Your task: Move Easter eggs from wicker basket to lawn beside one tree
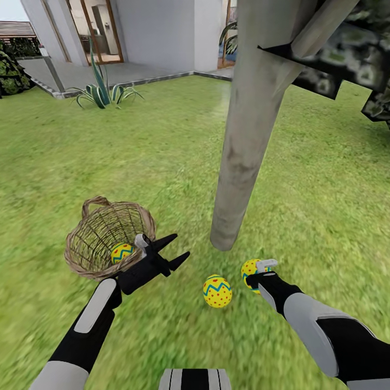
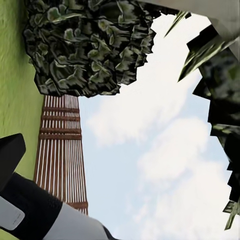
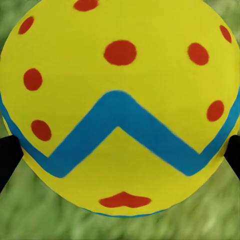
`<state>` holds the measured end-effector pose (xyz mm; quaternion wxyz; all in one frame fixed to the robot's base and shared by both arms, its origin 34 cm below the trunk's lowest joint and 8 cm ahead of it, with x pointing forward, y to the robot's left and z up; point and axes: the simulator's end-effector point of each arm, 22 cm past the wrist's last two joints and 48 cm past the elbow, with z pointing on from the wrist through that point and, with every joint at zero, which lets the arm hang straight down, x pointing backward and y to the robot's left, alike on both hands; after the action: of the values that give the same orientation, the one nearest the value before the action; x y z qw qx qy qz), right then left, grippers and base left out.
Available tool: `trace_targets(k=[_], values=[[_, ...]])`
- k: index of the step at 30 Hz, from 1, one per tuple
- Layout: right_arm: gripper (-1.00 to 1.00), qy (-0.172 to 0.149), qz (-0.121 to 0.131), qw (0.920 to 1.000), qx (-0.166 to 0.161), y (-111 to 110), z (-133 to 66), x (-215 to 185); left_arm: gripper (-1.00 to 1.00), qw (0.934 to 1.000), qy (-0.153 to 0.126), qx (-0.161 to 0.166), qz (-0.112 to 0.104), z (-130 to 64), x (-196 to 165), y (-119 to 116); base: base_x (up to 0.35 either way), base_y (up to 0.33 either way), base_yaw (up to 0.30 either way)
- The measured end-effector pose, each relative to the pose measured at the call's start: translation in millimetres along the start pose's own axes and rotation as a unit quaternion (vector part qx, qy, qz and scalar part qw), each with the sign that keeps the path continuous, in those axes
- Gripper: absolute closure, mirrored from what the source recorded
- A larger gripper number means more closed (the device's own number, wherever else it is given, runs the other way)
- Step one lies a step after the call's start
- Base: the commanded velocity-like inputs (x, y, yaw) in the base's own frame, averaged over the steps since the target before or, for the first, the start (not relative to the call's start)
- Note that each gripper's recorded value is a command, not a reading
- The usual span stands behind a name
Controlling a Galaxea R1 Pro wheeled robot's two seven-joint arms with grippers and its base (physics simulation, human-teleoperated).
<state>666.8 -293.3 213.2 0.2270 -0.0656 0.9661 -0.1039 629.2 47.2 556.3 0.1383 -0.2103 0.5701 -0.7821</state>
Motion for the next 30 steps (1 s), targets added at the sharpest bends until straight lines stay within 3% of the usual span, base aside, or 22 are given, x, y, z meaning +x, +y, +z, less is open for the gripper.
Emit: trace_targets(k=[4,30], values=[[1.00,0.000,0.000,1.0000,0.000,0,0.0,0,-1.00,1.0000,0.001,0.002,-0.001,1.7,1,-1,0.000,0.000,0.000],[1.00,0.047,-0.008,0.9988,-0.008,16,40.0,54,-1.00,0.9984,-0.013,-0.028,-0.047,-12.2,-9,61,0.000,0.000,0.020]])
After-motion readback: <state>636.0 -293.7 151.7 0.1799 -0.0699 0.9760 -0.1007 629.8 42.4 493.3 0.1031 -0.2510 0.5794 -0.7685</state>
